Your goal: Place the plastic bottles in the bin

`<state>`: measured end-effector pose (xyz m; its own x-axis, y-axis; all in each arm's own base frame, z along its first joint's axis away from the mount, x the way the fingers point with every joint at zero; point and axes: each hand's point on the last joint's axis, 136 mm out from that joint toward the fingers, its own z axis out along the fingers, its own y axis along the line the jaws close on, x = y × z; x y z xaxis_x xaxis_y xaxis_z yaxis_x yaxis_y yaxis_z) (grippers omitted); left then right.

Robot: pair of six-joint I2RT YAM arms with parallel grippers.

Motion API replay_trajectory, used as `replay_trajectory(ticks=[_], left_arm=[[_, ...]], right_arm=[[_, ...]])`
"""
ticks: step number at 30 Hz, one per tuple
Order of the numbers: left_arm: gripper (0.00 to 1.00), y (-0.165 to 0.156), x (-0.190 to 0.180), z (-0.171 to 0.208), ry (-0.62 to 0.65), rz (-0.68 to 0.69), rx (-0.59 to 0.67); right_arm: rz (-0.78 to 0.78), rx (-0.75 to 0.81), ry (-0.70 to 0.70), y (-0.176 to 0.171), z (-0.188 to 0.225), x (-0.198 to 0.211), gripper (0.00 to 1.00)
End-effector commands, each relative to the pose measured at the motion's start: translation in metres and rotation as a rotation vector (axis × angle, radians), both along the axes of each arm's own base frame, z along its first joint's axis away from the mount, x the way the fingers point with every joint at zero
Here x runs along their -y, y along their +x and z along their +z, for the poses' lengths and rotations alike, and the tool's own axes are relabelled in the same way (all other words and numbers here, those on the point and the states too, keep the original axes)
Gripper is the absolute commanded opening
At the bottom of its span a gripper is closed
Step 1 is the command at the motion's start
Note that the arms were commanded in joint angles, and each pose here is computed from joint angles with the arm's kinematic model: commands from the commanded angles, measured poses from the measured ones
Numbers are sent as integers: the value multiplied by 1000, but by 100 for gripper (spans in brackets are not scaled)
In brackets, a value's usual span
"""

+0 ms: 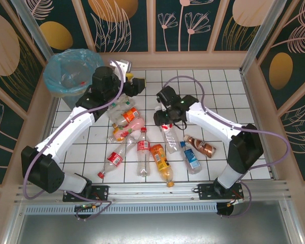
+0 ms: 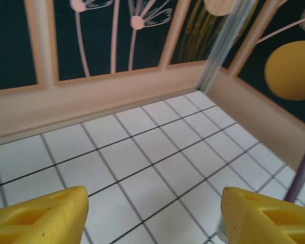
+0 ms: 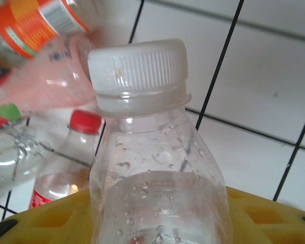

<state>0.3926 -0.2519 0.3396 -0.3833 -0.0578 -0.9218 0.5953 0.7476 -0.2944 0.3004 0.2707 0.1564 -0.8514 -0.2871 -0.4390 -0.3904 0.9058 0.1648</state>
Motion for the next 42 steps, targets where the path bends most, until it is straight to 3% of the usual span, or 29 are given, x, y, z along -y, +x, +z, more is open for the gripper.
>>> replay_trajectory(ticks=[1,14,21,25,32,36,42], left_arm=[[70,-10,19,11,-88,-108,-70],[69,-16,38,-8,-118,-212,-206],[59,-25,44,-4,-145,-276,-216],[45,-27,46,0,-157,-291,-212],[49,-26,45,3,-169,-283,-203],[46,-27,44,9,-178,-284,-186],[24,-27,42,13,-173,-271,-157]], right_arm=[[35,178,68,21,53,-6,52],[185,521,404,26,152,-42,46],[190,546,437,24,161,-43,45],[195,550,454,20,162,-43,45],[221,553,480,14,165,-45,46],[230,551,485,12,165,-47,47],[230,547,484,12,163,-48,49]])
